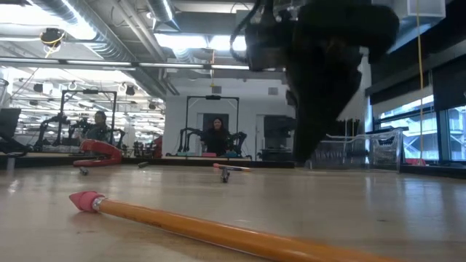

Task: Sort crayons/erasers/pens/pencils in bins
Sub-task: Put the blue crayon into the bottom right transparent bin

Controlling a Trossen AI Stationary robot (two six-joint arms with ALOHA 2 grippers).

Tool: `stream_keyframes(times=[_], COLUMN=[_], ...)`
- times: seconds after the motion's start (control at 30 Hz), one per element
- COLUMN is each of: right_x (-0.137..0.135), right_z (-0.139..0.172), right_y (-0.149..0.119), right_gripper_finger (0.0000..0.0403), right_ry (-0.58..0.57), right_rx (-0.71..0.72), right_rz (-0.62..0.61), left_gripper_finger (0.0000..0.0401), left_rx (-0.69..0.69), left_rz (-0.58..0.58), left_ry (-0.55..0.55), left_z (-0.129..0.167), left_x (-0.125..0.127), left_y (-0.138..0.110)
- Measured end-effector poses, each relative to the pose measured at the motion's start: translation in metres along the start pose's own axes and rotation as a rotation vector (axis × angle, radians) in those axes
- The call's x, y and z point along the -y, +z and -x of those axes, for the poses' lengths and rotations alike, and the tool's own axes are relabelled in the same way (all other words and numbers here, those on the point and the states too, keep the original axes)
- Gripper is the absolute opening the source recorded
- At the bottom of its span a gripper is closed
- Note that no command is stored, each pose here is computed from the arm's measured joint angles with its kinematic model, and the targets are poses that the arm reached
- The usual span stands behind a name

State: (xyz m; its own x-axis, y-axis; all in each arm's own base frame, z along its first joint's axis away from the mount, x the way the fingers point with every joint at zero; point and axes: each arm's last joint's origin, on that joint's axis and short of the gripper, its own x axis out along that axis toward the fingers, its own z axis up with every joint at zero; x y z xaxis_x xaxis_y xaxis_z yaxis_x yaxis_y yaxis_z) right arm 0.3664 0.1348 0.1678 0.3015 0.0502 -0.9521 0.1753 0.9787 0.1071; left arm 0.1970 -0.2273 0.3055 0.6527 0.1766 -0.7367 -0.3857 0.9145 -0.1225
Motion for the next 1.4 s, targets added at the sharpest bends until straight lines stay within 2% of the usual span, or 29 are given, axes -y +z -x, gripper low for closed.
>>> stream_keyframes(times=[0.17, 0.4, 0.53, 0.77, 1.1, 1.4], right_x=[-0.002, -0.01, -0.016, -0.028, -0.049, -0.066], right_z=[0.032, 0.084, 0.112, 0.147, 0.161, 0.157], right_y=[0.006, -0.004, -0.021, -0.068, -0.122, -0.165], right_gripper_finger=[0.0034, 0.0035, 0.0035, 0.0035, 0.0036, 0.0036], right_ry=[0.009, 0.054, 0.067, -0.032, -0.166, -0.216], right_rx=[-0.007, 0.043, 0.055, -0.017, -0.115, -0.143], right_rz=[0.001, -0.028, -0.076, -0.186, -0.285, -0.343], left_gripper_finger=[0.0086, 0.0086, 0.0086, 0.0086, 0.0086, 0.0086], left_rx=[0.0, 0.001, 0.045, 0.125, 0.195, 0.183], left_rz=[0.0, 0.0, 0.004, -0.017, -0.172, -0.208], left_ry=[0.0, 0.0, 0.01, 0.016, -0.023, -0.054], left_z=[0.0, 0.0, 0.0, -0.002, -0.015, -0.023], left_x=[0.0, 0.0, 0.0, 0.002, 0.007, 0.006], left_y=[0.0, 0.0, 0.001, 0.007, 0.032, 0.045])
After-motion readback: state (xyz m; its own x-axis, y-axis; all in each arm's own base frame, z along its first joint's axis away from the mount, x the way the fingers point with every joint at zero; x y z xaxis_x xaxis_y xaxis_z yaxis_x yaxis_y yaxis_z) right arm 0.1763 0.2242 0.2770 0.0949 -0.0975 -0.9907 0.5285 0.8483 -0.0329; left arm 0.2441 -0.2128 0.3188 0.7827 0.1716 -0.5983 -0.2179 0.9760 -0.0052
